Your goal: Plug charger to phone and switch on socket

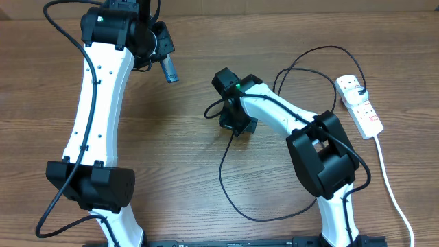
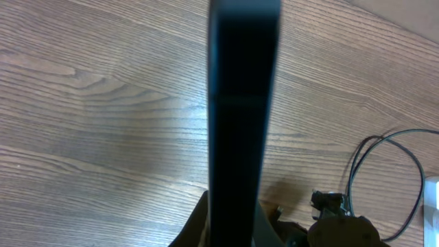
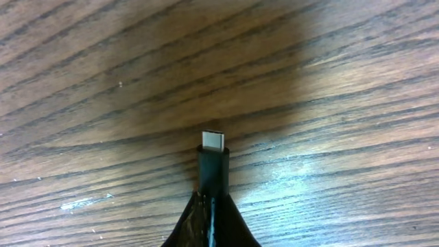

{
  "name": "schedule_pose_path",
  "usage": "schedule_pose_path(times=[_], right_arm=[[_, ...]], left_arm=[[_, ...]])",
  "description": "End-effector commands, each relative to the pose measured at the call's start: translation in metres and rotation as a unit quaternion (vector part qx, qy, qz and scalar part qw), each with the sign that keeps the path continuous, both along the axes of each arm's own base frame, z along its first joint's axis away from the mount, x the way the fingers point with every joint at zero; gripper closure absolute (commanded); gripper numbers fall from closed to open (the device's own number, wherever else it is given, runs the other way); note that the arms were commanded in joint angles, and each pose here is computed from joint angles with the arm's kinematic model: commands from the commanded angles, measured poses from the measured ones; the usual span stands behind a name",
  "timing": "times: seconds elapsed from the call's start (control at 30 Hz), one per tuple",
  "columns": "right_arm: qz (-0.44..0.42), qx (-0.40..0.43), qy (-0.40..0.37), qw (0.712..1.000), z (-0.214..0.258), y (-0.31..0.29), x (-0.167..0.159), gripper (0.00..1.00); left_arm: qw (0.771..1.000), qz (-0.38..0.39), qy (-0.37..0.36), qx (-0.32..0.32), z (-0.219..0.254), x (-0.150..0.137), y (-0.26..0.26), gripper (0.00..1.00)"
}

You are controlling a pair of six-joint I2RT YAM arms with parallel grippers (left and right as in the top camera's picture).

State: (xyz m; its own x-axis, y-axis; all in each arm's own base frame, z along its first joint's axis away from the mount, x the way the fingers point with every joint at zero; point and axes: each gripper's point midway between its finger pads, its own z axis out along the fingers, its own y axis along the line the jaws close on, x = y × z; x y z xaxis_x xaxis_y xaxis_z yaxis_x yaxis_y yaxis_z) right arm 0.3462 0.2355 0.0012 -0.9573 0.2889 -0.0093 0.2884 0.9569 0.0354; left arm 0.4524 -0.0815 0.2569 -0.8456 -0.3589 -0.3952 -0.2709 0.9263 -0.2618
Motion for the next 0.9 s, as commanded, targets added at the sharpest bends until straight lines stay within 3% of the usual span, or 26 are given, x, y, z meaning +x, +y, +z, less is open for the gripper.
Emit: schedule_pose_path(times=[0.0, 0.2, 0.47, 0.67, 0.87], right_arm=[[0.02, -0.014, 0.021, 0.999, -0.01, -0.009, 0.002, 0.96], [0.057, 0.036, 0.0, 0.998, 0.037, 0.001, 0.014, 0.96], [0.125, 0.139, -0.084, 0.979, 0.141, 0.023, 0.011, 0.96], [0.175, 0.188, -0.173, 0.951, 0.226, 0.03, -0.012, 0.96], [0.26, 0.209, -0.238, 0.912, 0.279, 0.045, -0.046, 0.96]], left_arm=[[0.998, -0.052, -0.016, -0.026, 0.005, 0.004, -0.018, 0.96], [0.978, -0.156, -0.069, -0.122, 0.029, 0.014, -0.058, 0.96], [0.925, -0.244, -0.144, -0.254, 0.078, 0.02, -0.077, 0.96], [0.897, -0.277, -0.152, -0.308, 0.094, 0.011, -0.082, 0.96], [0.846, -0.342, -0.172, -0.372, 0.122, -0.005, -0.1, 0.96]])
